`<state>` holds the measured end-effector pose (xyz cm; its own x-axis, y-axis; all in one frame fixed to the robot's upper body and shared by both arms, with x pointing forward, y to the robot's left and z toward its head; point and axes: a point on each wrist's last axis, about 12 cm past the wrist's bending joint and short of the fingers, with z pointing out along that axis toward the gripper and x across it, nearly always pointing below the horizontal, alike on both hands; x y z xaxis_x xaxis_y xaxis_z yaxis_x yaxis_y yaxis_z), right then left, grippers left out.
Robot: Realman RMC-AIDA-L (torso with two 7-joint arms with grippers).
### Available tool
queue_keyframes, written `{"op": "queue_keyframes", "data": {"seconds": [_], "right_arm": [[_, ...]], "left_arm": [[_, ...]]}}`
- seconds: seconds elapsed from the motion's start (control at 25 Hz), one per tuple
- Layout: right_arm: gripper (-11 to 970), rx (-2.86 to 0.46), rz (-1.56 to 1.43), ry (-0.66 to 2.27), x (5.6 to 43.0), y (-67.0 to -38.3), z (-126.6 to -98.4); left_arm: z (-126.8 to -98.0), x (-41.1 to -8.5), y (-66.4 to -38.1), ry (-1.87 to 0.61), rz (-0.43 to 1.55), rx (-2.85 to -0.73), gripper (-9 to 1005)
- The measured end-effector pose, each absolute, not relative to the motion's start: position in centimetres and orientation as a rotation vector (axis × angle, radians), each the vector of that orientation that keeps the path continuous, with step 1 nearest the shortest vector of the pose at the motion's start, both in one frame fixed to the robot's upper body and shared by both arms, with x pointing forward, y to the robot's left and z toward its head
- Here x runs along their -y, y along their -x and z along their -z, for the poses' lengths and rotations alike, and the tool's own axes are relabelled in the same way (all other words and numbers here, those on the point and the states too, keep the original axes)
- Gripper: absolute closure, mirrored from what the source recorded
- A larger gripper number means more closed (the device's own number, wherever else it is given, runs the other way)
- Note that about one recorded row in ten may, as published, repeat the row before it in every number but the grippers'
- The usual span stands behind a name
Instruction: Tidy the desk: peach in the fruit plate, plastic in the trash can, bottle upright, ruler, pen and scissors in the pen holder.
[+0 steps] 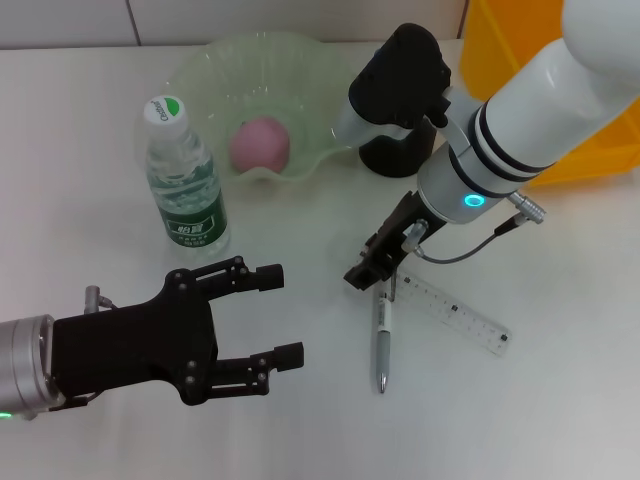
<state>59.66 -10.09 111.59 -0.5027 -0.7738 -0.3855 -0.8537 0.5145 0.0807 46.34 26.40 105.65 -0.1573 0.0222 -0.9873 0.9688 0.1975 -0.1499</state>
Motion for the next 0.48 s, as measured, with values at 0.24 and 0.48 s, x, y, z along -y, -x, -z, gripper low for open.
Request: {"op": "queue_keyframes", "data": {"seconds": [0.24, 0.48], "right_arm": [[464, -2.471, -0.366, 1.364, 10.01, -59.87, -111.42], [509, -2.466, -0.368, 1.371, 9.86, -59.85, -111.63]], "left_arm": [[-105.66, -26.39, -46.38, -1.012, 1.152, -1.437, 185], [-105.68, -26.38, -46.38, -1.012, 1.153, -1.435, 185]]}}
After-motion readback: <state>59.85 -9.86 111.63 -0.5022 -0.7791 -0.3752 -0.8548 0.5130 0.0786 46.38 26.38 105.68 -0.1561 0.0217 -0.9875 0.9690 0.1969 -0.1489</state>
